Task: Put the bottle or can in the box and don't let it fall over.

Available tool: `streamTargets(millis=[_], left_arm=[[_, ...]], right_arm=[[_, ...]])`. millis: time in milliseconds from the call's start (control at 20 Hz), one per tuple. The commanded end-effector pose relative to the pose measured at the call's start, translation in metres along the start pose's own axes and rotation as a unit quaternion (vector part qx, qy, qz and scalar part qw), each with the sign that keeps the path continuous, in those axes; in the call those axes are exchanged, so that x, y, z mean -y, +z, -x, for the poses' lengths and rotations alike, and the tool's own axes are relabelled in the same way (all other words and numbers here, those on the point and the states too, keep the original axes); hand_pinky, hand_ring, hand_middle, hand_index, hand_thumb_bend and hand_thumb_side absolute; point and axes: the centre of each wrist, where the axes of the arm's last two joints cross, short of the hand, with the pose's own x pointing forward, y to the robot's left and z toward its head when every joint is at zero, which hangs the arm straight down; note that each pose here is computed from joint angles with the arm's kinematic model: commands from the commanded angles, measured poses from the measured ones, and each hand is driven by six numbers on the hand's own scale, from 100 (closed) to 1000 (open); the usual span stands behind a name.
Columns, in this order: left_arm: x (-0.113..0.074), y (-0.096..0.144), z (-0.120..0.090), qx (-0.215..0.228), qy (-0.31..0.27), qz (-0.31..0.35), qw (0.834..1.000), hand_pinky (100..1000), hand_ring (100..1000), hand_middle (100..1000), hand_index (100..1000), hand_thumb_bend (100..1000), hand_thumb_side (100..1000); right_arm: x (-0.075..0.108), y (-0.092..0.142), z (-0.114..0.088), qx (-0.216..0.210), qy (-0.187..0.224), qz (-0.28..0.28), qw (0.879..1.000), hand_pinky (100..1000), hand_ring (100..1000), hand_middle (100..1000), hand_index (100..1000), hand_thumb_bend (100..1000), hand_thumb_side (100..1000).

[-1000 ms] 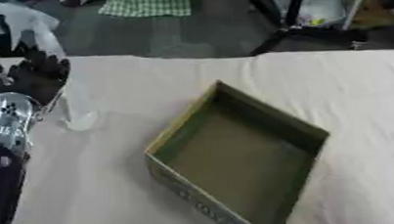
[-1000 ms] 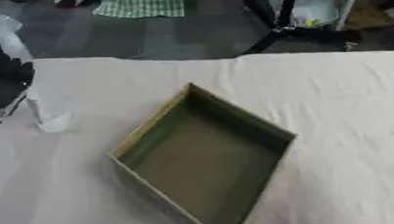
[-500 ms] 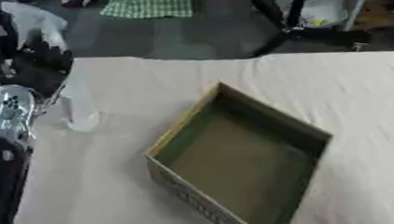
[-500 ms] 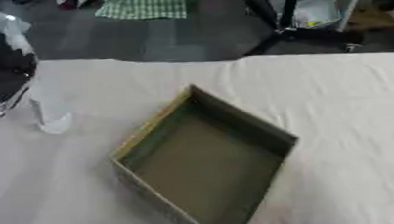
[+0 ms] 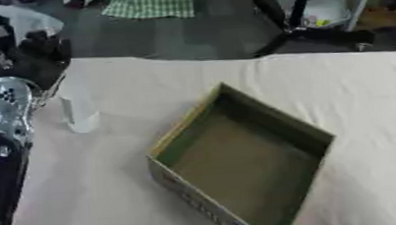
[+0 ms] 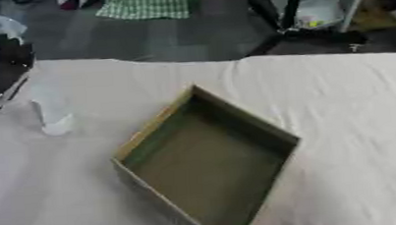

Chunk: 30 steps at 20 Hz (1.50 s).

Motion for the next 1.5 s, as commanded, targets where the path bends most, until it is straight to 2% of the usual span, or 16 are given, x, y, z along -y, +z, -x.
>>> streamTargets(millis=[50,350,850,1250,1500], left_arm=[[0.02,0.004,-0.015,0.018,-0.002,0.031,0.999,100,100,100,971,569,1000],[0.035,0.009,-0.017,0.02,-0.001,0.058,0.998,100,100,100,966,563,1000],[0.073,0.023,-0.008,-0.007,0.009,0.114,0.993,100,100,100,974,558,1000],[0.096,0.041,0.026,-0.072,-0.008,0.146,0.987,100,100,100,982,552,1000],[0.115,0.057,0.049,-0.121,-0.007,0.182,0.976,100,100,100,982,540,1000]], right_arm=[[0.002,-0.004,-0.008,0.01,0.009,-0.008,1.0,883,833,829,895,100,744],[0.004,-0.004,-0.009,0.011,0.009,-0.008,1.0,884,833,829,895,100,740],[0.007,-0.003,-0.011,0.009,0.009,-0.008,1.0,885,833,828,895,100,730],[0.008,-0.003,-0.012,0.004,0.001,-0.009,1.0,885,832,827,895,100,726],[0.008,-0.005,-0.013,0.0,-0.006,-0.012,1.0,886,832,827,895,100,723]])
